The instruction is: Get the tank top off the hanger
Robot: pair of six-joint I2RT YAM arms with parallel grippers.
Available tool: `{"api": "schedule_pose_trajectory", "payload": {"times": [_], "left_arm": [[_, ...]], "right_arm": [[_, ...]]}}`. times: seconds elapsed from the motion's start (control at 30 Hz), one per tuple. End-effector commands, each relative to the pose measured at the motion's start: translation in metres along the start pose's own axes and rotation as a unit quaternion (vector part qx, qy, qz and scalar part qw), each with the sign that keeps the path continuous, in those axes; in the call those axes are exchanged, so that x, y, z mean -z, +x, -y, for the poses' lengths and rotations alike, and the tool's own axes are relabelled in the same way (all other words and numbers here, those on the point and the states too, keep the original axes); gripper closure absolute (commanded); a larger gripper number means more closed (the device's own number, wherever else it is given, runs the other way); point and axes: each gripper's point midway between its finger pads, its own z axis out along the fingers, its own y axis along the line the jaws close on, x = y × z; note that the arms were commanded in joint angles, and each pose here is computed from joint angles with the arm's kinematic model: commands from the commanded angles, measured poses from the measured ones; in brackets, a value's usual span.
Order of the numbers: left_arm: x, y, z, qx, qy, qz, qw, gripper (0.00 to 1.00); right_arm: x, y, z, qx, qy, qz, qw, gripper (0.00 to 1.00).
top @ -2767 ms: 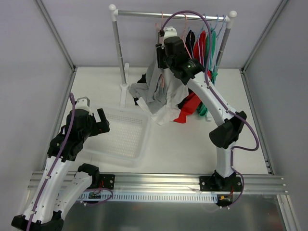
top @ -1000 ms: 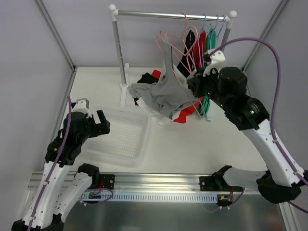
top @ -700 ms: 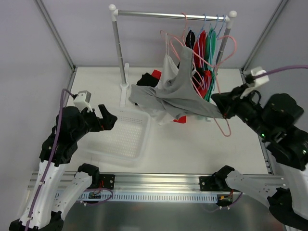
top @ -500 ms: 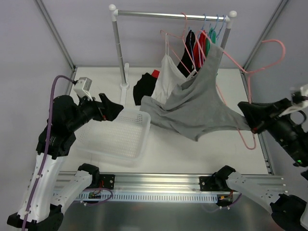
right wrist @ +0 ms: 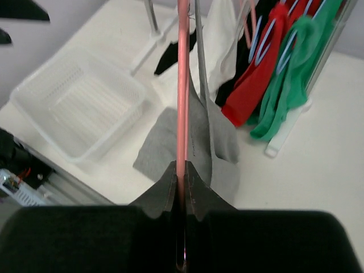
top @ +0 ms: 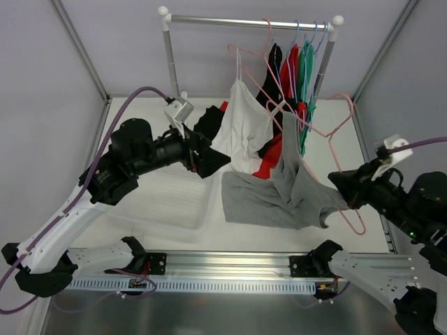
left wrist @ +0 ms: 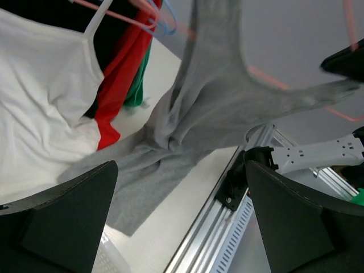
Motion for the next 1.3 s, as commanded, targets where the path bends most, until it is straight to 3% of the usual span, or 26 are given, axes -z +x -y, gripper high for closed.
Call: {"api": "schedule_pose_trajectory", "payload": {"times": [0.0,0.1,0.33,0.63,0.73,0.87,1.1,1.13,1.2,1.27], "left_arm": [[-0.019,-0.043,0.012,-0.07,-0.019,0.077,0.994,0.01],[-0.05,-0.038,0.02,-0.094,-0.024,0.076,0.992,0.02],[-0.125,-0.02,0.024,-0.1,-0.049,0.048,0.993,0.18],[-0.16,0.005,0.057,-0.092,0.038,0.012,0.995,0.29],[-0.163,0.009,0.057,-0.085,0.04,0.011,0.996,0.39],[-0.166,0.012,0.053,-0.079,0.03,0.012,0.996,0.67],[-0.172,0.017,0.048,-0.075,0.021,0.009,0.997,0.74],[-0.172,0.017,0.048,-0.075,0.022,0.009,0.997,0.77],[-0.172,0.016,0.048,-0.075,0.021,0.01,0.997,0.96],[-0.171,0.013,0.042,-0.073,0.003,0.018,0.997,1.0]], "right_arm": [[0.005,0.017,-0.014,-0.027,-0.043,0.012,0.999,1.0],[-0.003,0.038,-0.018,-0.045,-0.051,-0.013,0.998,1.0],[-0.002,0.051,-0.024,-0.06,-0.068,-0.021,0.996,1.0],[-0.004,0.052,-0.02,-0.05,-0.06,-0.02,0.997,1.0],[-0.005,0.054,-0.02,-0.048,-0.059,-0.024,0.997,1.0],[-0.005,0.051,-0.02,-0.049,-0.06,-0.019,0.997,1.0],[-0.002,0.048,-0.021,-0.053,-0.064,-0.009,0.996,1.0],[-0.002,0.047,-0.021,-0.053,-0.065,-0.008,0.996,1.0],[-0.002,0.047,-0.021,-0.053,-0.064,-0.008,0.996,1.0],[-0.002,0.048,-0.02,-0.052,-0.062,-0.009,0.997,1.0]]}}
